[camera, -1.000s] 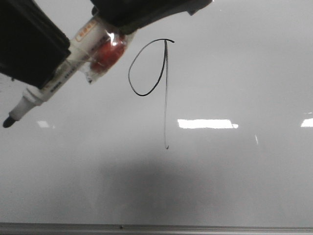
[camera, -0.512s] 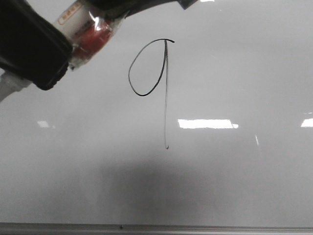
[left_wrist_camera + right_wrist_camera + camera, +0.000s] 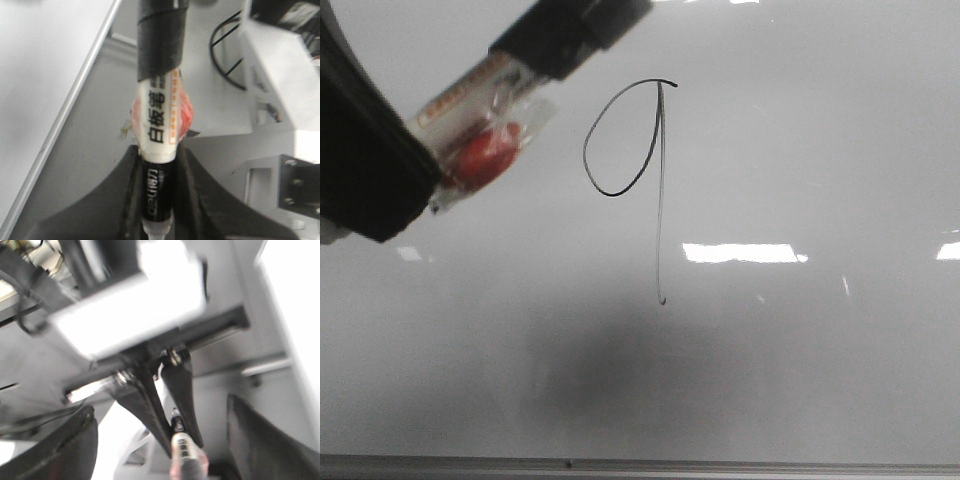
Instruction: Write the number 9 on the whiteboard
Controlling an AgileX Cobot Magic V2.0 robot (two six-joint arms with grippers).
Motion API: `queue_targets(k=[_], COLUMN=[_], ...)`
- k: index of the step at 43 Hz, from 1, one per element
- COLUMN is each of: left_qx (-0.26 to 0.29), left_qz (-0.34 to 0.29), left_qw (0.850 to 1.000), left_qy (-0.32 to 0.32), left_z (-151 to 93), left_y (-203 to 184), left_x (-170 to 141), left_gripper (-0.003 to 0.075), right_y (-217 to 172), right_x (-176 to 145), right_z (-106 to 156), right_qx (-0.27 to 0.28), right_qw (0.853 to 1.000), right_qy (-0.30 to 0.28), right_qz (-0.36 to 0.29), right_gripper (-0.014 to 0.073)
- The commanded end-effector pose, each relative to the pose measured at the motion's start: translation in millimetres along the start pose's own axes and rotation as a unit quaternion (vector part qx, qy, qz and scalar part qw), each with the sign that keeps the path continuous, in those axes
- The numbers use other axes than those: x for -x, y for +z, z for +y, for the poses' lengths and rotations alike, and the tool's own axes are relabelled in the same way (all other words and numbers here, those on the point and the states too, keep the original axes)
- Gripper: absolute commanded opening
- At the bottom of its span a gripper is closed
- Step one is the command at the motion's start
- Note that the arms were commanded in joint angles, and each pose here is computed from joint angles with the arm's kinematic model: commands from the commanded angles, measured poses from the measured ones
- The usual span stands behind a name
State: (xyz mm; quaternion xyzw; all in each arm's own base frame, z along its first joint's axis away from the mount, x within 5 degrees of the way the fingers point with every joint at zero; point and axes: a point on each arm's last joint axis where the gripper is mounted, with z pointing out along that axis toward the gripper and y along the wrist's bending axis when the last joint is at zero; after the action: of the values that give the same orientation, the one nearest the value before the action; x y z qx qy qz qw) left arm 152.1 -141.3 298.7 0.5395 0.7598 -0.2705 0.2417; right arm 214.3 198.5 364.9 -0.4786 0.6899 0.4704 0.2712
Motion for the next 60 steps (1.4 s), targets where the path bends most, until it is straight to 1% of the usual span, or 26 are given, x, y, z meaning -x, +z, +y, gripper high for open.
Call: queue_targets(k=[1, 3, 4, 6, 7, 9, 12, 17, 18, 21, 22, 25, 30, 37, 41, 44, 51, 54, 60], left_qx=[0.061, 0.103, 0.113, 0.159, 0.169, 0.211, 0.255, 0.313, 0.321, 0.348, 0.359, 0.38, 0.398, 0.406, 0.411, 0.411, 0.411, 0.409, 0.409], left_qz=[-0.017, -0.007, -0.006, -0.002, -0.002, -0.005, -0.016, -0.054, -0.06, -0.086, -0.096, -0.117, -0.147, -0.173, -0.178, -0.178, -0.179, -0.179, -0.179], left_qw=[0.997, 0.992, 0.99, 0.981, 0.977, 0.965, 0.946, 0.911, 0.905, 0.888, 0.882, 0.869, 0.857, 0.842, 0.838, 0.838, 0.837, 0.838, 0.838], left_qy=[-0.047, -0.069, -0.085, -0.11, -0.128, -0.157, -0.202, -0.263, -0.272, -0.289, -0.291, -0.293, -0.293, -0.311, -0.311, -0.312, -0.314, -0.315, -0.315], left_z=[11.6, 21.7, 24.8, 36.1, 39.4, 50.9, 66.9, 96.8, 102.7, 119.8, 125.7, 139.2, 155.1, 171.3, 176.0, 176.9, 176.9, 176.5, 176.1], left_y=[-5.1, -3.2, -2.2, -1.1, 0.1, 0.1, -1.4, -8.9, -9.9, -14.4, -16.7, -17.2, -10.1, 2.6, 6.4, 7.2, 7.2, 7.7, 7.3], left_x=[9.2, 7.1, 6.6, 4.8, 4.3, 2.4, -1.4, -9.9, -12.0, -17.2, -18.8, -21.5, -22.0, -25.0, -26.3, -26.7, -26.7, -26.4, -26.2], left_gripper=[-0.0019, -0.0019, -0.0019, -0.0019, -0.0019, -0.0019, -0.0019, -0.0019, -0.0019, -0.0019, -0.0019, -0.0019, -0.0019, -0.0016, 0.0001, 0.0046, 0.0207, 0.0257, 0.0324], right_y=[-33.3, -45.1, -50.0, -60.5, -64.4, -71.7, -77.5, -77.6, -76.5, -74.2, -72.7, -70.8, -69.8, -69.4, -69.3, -69.3, -69.6, -70.0, -70.5], right_x=[22.5, 21.4, 20.5, 15.1, 12.3, 3.3, -12.3, -45.1, -53.6, -72.9, -79.5, -92.4, -102.4, -102.2, -102.1, -102.1, -101.8, -101.4, -101.0], right_z=[23.1, 27.6, 30.0, 36.0, 39.3, 46.4, 57.1, 69.8, 71.5, 74.8, 74.4, 75.1, 77.4, 78.5, 78.2, 78.2, 77.7, 77.1, 76.5], right_qx=[-0.053, -0.089, -0.102, -0.133, -0.142, -0.164, -0.183, -0.204, -0.207, -0.216, -0.219, -0.226, -0.231, -0.224, -0.224, -0.224, -0.227, -0.231, -0.235], right_qw=[0.995, 0.992, 0.99, 0.986, 0.984, 0.981, 0.977, 0.972, 0.972, 0.97, 0.97, 0.968, 0.966, 0.967, 0.967, 0.967, 0.966, 0.965, 0.963], right_qy=[-0.043, -0.051, -0.051, -0.057, -0.059, -0.061, -0.06, -0.049, -0.044, -0.033, -0.026, -0.015, -0.01, -0.004, -0.003, -0.003, -0.003, -0.003, -0.004], right_qz=[-0.073, -0.08, -0.085, -0.088, -0.09, -0.089, -0.093, -0.101, -0.101, -0.104, -0.105, -0.111, -0.117, -0.124, -0.124, -0.124, -0.126, -0.128, -0.131], right_gripper=[0.0494, 0.0449, 0.043, 0.0387, 0.037, 0.0333, 0.0266, 0.0099, 0.0053, -0.0059, -0.0073, -0.0061, -0.0061, -0.0061, -0.0061, -0.0061, -0.0061, -0.0061, -0.0061])
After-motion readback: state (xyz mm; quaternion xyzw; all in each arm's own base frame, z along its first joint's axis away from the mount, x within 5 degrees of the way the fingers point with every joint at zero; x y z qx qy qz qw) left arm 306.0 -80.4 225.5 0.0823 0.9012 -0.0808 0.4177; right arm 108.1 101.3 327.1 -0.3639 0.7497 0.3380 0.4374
